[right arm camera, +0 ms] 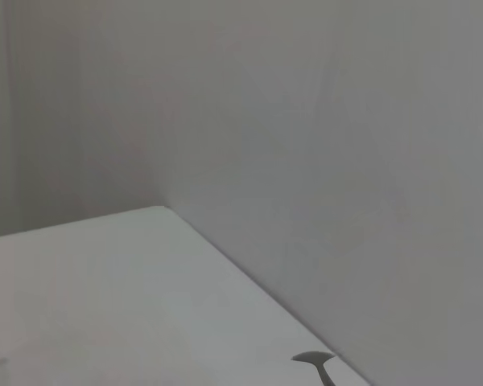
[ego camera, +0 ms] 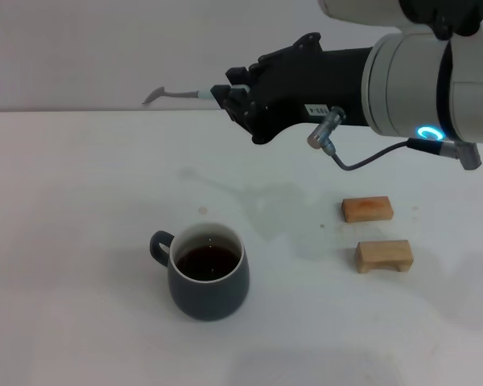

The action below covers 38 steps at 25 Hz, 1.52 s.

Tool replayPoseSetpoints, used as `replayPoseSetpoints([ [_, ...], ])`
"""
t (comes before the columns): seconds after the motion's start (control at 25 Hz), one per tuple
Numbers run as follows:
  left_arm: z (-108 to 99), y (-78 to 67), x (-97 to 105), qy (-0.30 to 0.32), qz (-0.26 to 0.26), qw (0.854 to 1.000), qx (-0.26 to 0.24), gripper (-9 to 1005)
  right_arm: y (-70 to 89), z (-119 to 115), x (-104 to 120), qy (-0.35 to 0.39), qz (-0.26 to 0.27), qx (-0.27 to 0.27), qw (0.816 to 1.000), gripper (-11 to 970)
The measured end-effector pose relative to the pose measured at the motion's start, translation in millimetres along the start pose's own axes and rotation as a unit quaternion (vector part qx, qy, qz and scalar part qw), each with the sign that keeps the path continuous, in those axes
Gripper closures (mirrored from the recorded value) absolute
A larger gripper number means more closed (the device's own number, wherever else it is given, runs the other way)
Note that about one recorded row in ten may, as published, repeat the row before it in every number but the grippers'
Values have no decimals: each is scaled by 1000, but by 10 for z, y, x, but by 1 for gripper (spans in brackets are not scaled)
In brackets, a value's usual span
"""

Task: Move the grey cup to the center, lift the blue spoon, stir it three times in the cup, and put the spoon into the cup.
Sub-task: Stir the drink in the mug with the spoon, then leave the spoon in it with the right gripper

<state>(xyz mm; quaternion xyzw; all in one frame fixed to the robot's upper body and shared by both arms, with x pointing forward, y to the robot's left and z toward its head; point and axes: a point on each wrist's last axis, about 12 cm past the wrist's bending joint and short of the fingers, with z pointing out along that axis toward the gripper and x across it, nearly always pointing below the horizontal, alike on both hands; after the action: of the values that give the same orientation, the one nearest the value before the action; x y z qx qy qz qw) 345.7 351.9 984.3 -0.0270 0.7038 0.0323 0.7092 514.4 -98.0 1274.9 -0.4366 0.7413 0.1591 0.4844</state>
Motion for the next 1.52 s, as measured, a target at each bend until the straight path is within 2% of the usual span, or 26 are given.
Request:
replayPoseSetpoints([
  [0.32,-19,2,-6,-3,0,1000,-1,137,28,27,-16,45,-19,-3,999,774],
  [0.64,-22,4,-6,-3,-6,1000,-1,137,74,68,66,78,-16,-16,997,771],
  [1.08,-9,10,-9,-3,-5,1000,0,137,62,341,-69,112,-41,-34,992,767],
  [1.52,-4,25,-10,-3,-4,1000,-4,137,82,395,-256,117,-65,-42,990,762],
])
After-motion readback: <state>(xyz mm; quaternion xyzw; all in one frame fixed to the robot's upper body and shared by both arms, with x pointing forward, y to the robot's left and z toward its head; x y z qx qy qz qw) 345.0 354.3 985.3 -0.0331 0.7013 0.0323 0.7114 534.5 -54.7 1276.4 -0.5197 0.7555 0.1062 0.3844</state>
